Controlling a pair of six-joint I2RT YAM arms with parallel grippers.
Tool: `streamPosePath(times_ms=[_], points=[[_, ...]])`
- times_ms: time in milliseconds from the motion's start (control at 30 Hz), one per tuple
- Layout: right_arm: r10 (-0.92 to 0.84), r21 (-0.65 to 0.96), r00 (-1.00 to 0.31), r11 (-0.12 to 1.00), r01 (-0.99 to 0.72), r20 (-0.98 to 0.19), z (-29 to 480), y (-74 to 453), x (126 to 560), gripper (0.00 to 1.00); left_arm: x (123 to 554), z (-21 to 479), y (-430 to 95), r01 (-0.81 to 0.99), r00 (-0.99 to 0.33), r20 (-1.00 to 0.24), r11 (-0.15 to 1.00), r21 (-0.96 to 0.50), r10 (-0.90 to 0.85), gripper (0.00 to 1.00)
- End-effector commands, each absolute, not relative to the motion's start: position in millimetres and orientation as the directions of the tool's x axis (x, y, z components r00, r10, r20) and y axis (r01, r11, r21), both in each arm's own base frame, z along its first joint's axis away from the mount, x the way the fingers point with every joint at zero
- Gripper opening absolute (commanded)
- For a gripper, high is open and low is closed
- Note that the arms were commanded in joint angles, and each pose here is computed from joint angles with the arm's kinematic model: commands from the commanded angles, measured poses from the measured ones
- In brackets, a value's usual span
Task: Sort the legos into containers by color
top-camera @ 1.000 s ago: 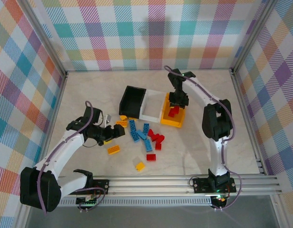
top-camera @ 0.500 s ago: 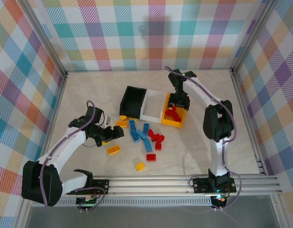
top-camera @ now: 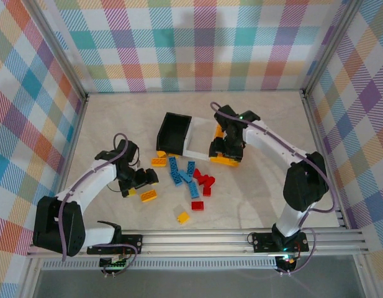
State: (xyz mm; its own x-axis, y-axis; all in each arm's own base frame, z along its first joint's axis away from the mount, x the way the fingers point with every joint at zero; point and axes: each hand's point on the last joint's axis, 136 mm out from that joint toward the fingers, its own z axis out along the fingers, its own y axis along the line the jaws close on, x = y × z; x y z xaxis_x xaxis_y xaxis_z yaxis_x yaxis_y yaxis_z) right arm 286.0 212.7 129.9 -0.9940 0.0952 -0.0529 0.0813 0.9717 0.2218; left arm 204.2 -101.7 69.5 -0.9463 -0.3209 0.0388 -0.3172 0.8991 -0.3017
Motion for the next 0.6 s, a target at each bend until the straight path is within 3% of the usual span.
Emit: streamPosePath(times_ms=[0,567], points=[[0.121,0.285,-0.991,0.953,0.098,-0.063,138,221,285,0.69,192,62,-101,-0.379,-0.925,0.087,0.886,-0.267,-0.369,0.91],[0.091,0.340,-0.995,0.938,0.072,-0.039,129,240,283,0.70,180,26,-106,-0.424,-0.904,0.130,0.888,-0.175,-0.406,0.89]])
